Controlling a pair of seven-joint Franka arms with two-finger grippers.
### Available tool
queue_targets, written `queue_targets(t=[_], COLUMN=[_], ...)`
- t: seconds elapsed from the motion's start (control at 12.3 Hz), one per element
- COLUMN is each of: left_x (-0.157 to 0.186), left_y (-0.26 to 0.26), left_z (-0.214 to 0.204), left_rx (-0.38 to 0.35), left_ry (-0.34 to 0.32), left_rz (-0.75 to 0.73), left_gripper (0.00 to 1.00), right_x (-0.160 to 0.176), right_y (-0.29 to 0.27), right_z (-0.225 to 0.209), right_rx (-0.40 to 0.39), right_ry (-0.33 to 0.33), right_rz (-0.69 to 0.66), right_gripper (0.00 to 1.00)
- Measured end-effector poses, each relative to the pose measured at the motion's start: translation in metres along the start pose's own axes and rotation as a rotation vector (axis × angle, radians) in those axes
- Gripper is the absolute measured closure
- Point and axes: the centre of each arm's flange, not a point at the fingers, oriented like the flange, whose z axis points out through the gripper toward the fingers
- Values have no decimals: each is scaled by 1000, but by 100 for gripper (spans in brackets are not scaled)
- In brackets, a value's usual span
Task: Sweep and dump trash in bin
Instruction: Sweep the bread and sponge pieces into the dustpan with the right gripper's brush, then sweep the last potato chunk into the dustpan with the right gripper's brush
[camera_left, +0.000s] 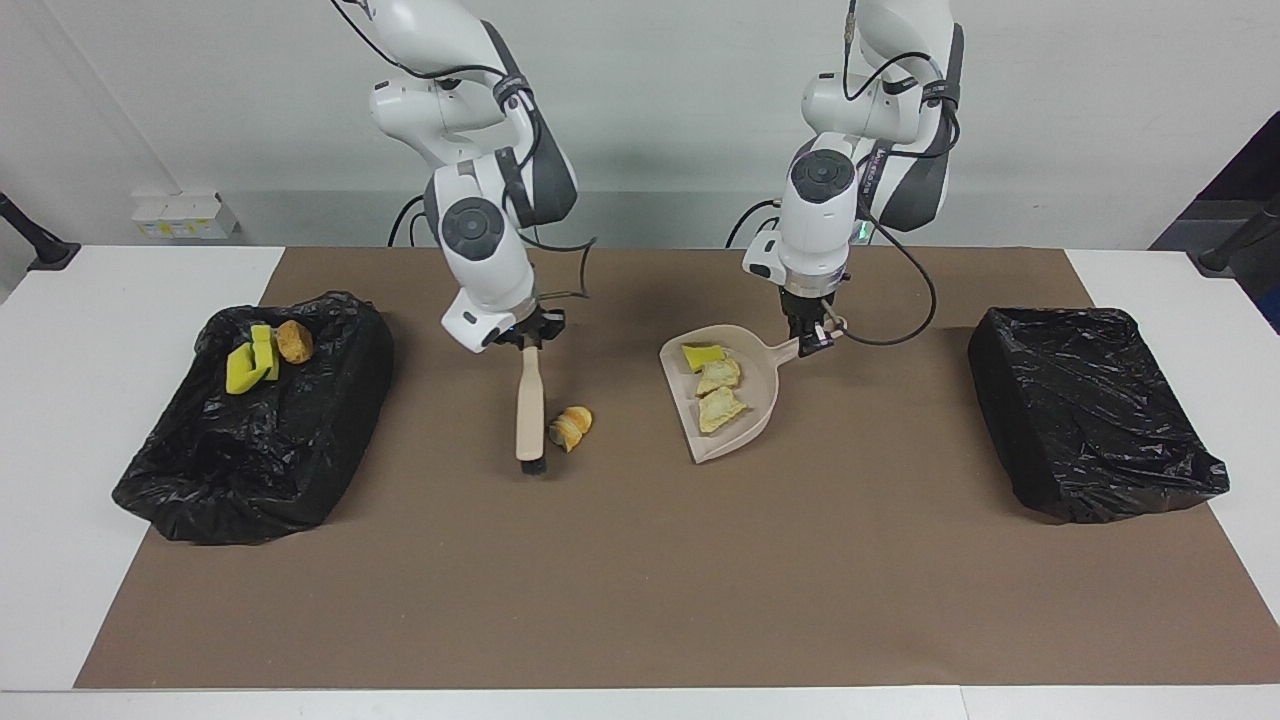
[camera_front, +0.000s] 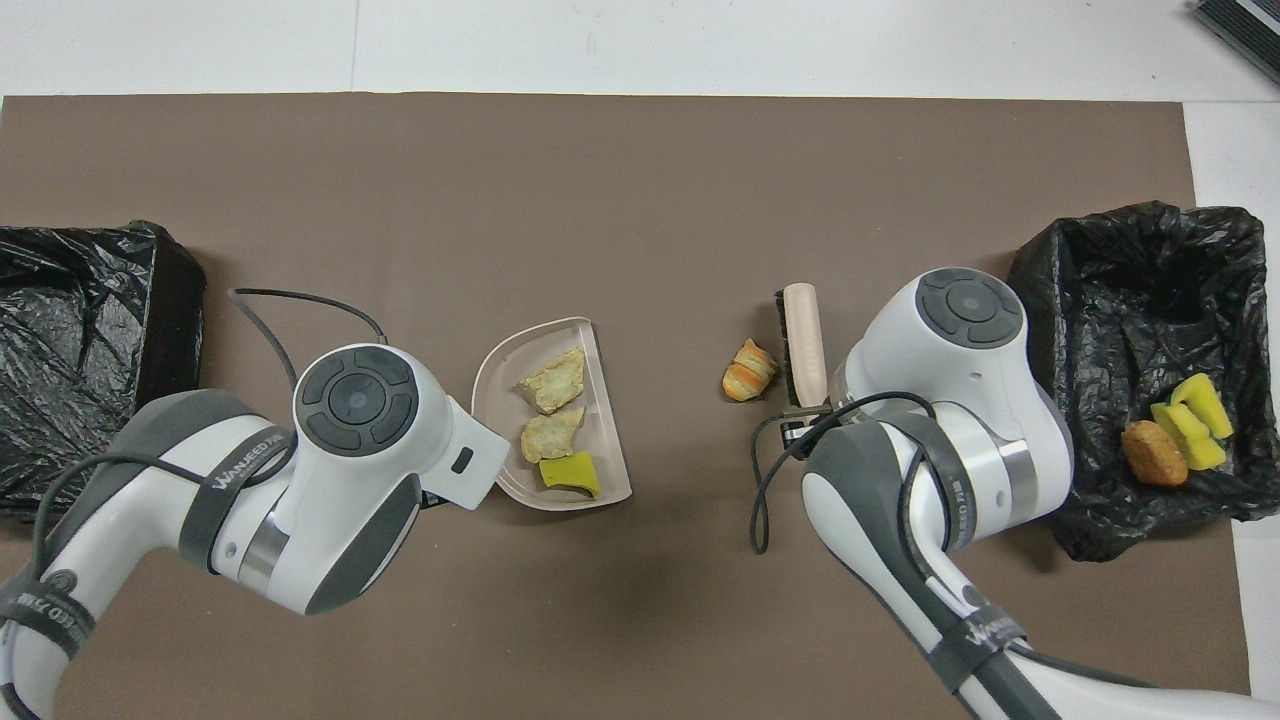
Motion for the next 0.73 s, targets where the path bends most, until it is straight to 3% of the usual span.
queue_targets(t=[0.41, 0.73], left_x=[0, 2], left_y=[0, 2], left_z=[0, 3], left_rx=[0, 3], left_ry=[0, 6], left_rz=[-2, -43], left_gripper=[69, 69], right_x=[-5, -35], right_y=[-68, -167], right_z=[35, 38], right_rx=[-51, 72], right_ry=[18, 33], right_rz=[-141, -232], right_gripper=[74, 74])
